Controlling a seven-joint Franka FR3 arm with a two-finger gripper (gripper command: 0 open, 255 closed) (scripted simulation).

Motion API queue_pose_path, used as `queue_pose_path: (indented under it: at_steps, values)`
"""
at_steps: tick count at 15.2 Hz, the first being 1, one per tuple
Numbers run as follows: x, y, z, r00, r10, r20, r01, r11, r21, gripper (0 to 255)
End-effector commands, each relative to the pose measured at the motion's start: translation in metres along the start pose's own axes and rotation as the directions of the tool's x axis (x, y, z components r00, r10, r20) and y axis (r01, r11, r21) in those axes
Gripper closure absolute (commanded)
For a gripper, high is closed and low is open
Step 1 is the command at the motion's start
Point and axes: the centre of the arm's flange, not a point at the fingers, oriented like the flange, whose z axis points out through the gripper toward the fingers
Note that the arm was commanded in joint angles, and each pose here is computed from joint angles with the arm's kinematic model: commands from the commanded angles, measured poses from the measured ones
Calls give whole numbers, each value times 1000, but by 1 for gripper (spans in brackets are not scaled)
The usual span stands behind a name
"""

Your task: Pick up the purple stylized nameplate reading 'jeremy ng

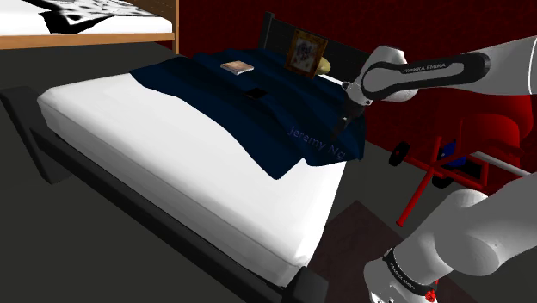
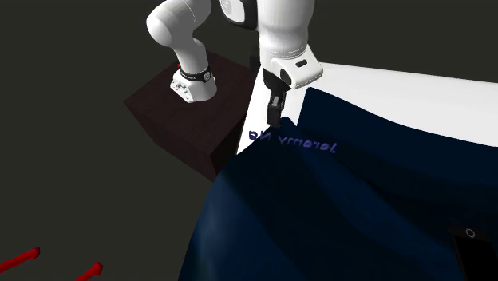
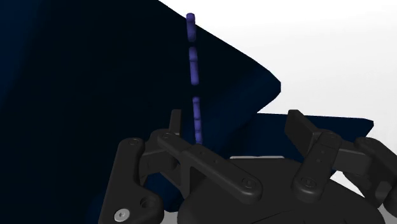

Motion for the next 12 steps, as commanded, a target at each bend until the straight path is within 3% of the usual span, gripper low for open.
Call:
queue_pose_path:
  at_steps: [1,5,12]
  values:
    - [12,10,19,1000,-28,-13,28,1000,3,0]
    - [36,28,52,997,-74,-35,75,997,10,0]
    - [34,29,89,997,-74,-35,75,997,10,0]
